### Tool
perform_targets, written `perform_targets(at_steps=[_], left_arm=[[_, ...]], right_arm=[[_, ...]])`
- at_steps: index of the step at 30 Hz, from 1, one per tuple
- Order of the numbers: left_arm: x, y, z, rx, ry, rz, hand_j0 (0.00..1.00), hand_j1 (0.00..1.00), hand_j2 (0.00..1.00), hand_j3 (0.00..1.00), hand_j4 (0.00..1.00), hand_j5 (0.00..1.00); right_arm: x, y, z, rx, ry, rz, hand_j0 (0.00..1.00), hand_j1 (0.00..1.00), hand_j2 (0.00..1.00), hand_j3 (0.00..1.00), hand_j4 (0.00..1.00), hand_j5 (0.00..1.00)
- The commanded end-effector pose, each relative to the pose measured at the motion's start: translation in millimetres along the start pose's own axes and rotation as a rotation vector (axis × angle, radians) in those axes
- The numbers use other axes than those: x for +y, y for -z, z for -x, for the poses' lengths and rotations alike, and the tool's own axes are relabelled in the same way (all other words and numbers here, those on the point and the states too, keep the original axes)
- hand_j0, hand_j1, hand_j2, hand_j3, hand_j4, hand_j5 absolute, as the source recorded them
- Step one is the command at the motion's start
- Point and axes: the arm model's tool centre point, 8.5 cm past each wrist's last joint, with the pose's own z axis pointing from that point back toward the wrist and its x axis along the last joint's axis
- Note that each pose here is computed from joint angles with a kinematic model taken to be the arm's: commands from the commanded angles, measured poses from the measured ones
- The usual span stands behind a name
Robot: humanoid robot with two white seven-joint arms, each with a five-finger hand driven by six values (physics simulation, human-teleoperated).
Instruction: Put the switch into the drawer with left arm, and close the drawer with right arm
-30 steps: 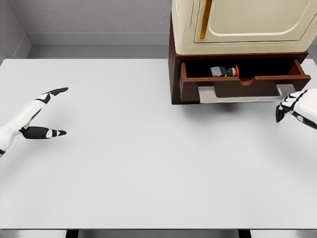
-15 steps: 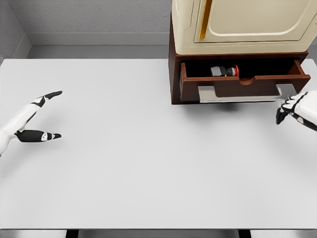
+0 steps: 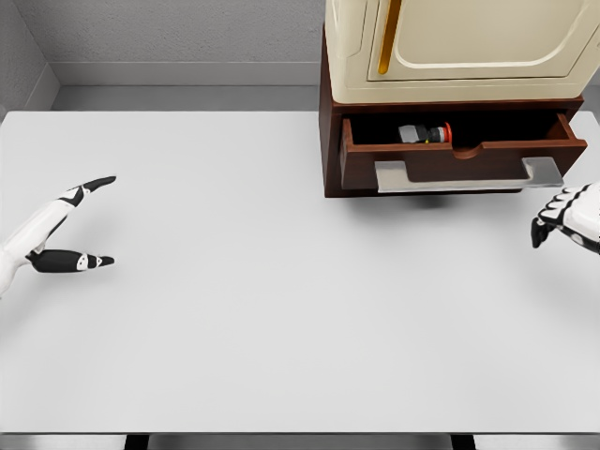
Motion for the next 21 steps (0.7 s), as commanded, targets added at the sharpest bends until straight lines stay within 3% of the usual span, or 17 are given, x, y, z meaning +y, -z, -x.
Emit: perform_targets(at_steps=[1, 3, 12, 21], left_arm=[[1.9, 0.1, -1.1, -0.004, -0.002, -0.002, 1.00, 1.00, 1.00, 1.00, 1.00, 1.00], [1.6, -1.8, -1.5, -0.003, 0.000, 0.028, 1.00, 1.00, 1.00, 1.00, 1.00, 1.00], [3.4, -5.4, 0.3, 0.005, -0.002, 0.018, 1.00, 1.00, 1.00, 1.00, 1.00, 1.00], [2.5, -6.5, 0.5, 0.006, -0.004, 0.017, 1.00, 1.00, 1.00, 1.00, 1.00, 1.00]], right_arm=[[-0.7, 7.0, -10.7, -0.034, 0.012, 0.021, 0.27, 0.27, 0.27, 0.27, 0.27, 0.27], [-0.1, 11.9, -18.5, -0.058, 0.021, 0.036, 0.27, 0.27, 0.27, 0.27, 0.27, 0.27], [-4.5, 26.1, -25.0, -0.082, 0.032, 0.111, 0.27, 0.27, 0.27, 0.27, 0.27, 0.27], [0.5, 30.4, -26.0, -0.084, 0.029, 0.121, 0.27, 0.27, 0.27, 0.27, 0.27, 0.27]])
